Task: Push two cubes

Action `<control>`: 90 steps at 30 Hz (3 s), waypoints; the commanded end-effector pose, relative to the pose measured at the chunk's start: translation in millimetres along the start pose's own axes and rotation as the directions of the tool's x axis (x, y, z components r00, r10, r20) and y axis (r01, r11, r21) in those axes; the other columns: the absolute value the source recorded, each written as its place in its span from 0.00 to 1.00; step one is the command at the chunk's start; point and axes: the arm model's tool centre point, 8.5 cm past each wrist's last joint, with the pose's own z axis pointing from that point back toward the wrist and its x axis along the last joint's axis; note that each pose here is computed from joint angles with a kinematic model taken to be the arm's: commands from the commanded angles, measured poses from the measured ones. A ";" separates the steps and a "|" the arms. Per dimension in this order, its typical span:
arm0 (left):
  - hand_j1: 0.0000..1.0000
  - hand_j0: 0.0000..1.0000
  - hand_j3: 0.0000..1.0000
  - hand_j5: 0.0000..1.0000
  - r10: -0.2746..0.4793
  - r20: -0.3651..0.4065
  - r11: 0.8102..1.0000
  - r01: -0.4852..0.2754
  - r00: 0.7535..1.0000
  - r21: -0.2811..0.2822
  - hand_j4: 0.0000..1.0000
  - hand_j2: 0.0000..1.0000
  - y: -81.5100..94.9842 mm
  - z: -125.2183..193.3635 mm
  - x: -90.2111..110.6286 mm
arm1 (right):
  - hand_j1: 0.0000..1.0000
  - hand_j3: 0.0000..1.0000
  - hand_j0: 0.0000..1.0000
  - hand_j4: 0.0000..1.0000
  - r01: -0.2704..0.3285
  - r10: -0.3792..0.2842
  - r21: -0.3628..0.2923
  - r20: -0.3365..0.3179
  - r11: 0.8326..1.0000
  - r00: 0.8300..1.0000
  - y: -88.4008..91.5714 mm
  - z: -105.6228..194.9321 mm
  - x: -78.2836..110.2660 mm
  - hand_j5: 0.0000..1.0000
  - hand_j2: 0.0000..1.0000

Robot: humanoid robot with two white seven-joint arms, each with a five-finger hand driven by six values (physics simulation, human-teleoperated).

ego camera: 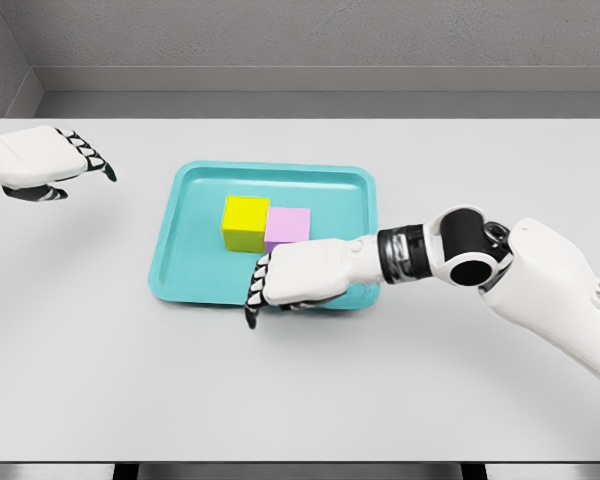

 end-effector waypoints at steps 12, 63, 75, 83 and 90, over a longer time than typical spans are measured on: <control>0.74 0.74 0.74 0.74 0.007 -0.001 1.000 -0.007 1.000 0.004 0.74 0.74 0.7 0.6 -0.8 | 0.60 0.60 0.60 0.60 0.057 -0.055 0.032 -0.058 0.998 0.997 17.5 1.7 -21.2 0.60 0.60; 0.74 0.74 0.74 0.74 0.013 -0.020 1.000 -0.013 1.000 0.010 0.74 0.74 2.0 8.8 -8.3 | 0.60 0.60 0.60 0.60 0.108 -0.100 0.050 -0.141 0.993 0.985 19.9 -1.7 -57.1 0.60 0.60; 0.74 0.74 0.74 0.74 0.028 -0.020 1.000 -0.027 0.999 0.012 0.74 0.74 1.5 15.7 -11.6 | 0.60 0.60 0.60 0.60 -0.066 0.064 -0.028 -0.053 0.997 0.997 -28.0 48.5 -0.2 0.60 0.60; 0.74 0.74 0.74 0.74 0.033 -0.049 0.999 -0.031 0.998 0.041 0.74 0.74 7.6 24.6 -19.5 | 1.00 1.00 1.00 1.00 -0.121 0.064 -0.221 -0.248 0.968 0.967 -71.4 161.9 -3.4 1.00 1.00; 0.74 0.74 0.74 0.74 0.032 -0.052 0.999 -0.030 0.998 0.040 0.74 0.74 7.8 25.9 -20.5 | 1.00 1.00 1.00 1.00 0.007 -0.135 -0.312 -0.392 0.950 0.910 -31.9 233.9 -27.7 1.00 1.00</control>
